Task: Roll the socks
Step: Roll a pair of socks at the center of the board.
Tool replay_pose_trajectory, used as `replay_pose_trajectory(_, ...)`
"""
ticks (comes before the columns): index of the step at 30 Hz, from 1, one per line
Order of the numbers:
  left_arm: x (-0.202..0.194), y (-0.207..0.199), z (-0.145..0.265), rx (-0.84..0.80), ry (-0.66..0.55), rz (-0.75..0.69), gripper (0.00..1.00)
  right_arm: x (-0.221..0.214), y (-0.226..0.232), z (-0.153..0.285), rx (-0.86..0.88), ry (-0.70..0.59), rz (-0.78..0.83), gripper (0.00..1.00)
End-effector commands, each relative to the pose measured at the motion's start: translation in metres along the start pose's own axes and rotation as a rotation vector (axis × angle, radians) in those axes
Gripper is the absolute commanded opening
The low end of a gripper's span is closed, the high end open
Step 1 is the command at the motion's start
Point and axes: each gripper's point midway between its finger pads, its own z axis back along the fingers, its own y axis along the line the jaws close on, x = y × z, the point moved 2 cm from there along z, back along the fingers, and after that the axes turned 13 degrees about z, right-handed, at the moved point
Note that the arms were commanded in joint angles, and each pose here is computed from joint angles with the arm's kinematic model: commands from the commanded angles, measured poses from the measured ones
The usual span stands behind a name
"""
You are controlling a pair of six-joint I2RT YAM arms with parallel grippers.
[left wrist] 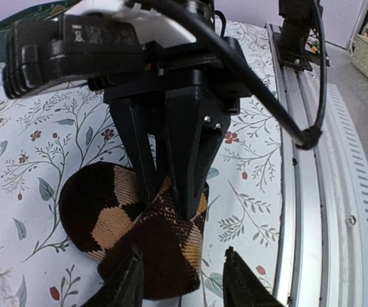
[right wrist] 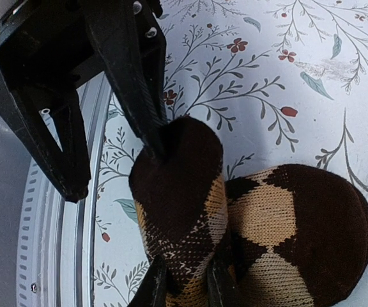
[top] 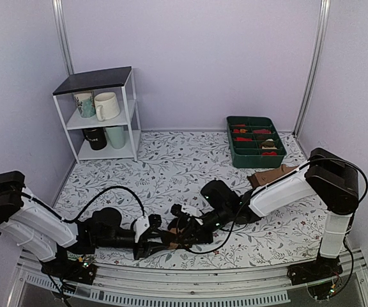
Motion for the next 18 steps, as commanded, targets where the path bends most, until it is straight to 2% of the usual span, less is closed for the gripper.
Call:
replay_pose_trajectory(1,0.004,-0.001,-0.010,0.011,0.004,-0.029,0.45,-0.097,0.019,-0.009,0.043,0.313,-0.197,0.13)
replay_pose_trajectory(10,-0.021,-0.003,-0.020,-0.026,0.122,0.038,0.45,-0.098,0.019,-0.008,0.040,0.320,-0.201,0.13)
replay_pose_trajectory(18,-0.007,-0.005,-0.001,-0.017,0.042,0.052,0.45,-0.100,0.018,-0.010,0.039,0.326,-0.212,0.13)
